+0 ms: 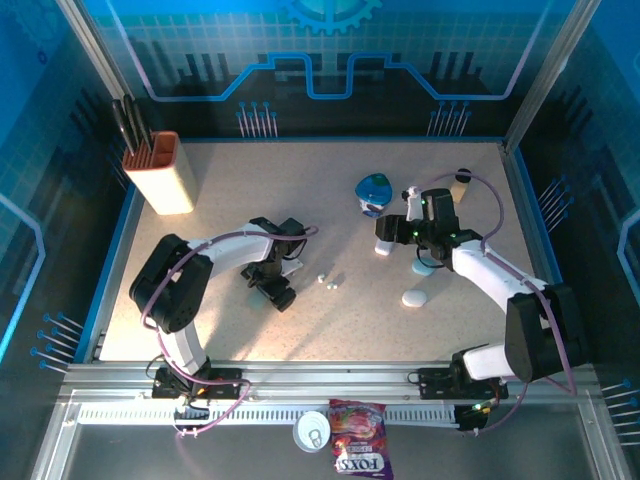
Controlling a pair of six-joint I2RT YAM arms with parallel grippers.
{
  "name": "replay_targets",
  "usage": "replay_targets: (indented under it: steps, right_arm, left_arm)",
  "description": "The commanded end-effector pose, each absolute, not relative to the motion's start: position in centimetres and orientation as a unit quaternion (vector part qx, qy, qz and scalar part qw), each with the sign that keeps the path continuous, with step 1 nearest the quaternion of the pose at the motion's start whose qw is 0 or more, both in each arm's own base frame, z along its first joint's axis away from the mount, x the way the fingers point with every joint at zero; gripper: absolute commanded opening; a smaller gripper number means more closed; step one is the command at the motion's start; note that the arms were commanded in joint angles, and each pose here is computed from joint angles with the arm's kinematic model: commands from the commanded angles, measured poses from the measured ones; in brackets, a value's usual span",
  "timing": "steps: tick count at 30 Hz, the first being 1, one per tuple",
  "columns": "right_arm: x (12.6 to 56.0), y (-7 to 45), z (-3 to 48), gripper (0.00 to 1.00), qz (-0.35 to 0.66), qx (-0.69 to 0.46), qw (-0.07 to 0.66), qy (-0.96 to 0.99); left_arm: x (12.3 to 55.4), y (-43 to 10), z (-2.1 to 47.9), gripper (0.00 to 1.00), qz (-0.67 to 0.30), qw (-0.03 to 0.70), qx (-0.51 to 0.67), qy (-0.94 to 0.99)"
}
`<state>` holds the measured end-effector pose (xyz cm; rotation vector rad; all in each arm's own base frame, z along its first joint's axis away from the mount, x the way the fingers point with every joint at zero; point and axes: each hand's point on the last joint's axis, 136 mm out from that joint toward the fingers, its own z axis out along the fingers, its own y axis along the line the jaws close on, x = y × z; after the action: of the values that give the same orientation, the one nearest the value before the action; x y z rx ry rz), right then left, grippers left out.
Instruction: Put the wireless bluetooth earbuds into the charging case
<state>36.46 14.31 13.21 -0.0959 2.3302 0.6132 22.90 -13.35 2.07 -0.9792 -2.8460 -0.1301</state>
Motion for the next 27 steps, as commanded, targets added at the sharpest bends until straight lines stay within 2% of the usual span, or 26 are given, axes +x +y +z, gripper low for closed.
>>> replay_targets:
  steps: [1,3,11,13,16,19,23,27]
  right_arm:
    - [36.1,14.0,12.6,0.70,0.230,-0.041,0.356,0.905]
    - [36.2,14.1,12.4,0.70,0.232,-0.040,0.354,0.905]
    - [36.5,14.5,12.8,0.70,0.243,-0.042,0.354,0.902]
    - [36.6,14.5,13.0,0.70,0.243,-0.043,0.357,0.901]
    - [36.6,14.4,13.3,0.69,0.241,-0.043,0.361,0.900]
    - [36.6,14.4,13.6,0.70,0.241,-0.045,0.365,0.898]
    - [36.6,15.1,14.9,0.70,0.255,-0.063,0.383,0.885]
    - [36.3,17.3,17.0,0.71,0.266,-0.136,0.428,0.853]
  left_arm:
    - [21.9,-12.6,2.3,0.80,-0.046,0.099,-0.300,-0.948]
    - [21.8,-12.6,2.2,0.70,-0.043,0.102,-0.293,-0.950]
    - [22.2,-12.0,1.9,0.60,-0.058,0.103,-0.285,-0.951]
    - [22.4,-11.7,1.7,0.52,-0.069,0.102,-0.283,-0.951]
    - [22.5,-11.5,1.5,0.47,-0.076,0.104,-0.282,-0.951]
    - [22.6,-11.5,1.5,0.38,-0.077,0.103,-0.282,-0.951]
    - [24.0,-11.6,2.4,0.37,-0.080,0.069,-0.255,-0.961]
    - [26.7,-11.8,4.6,0.36,-0.071,0.003,-0.200,-0.977]
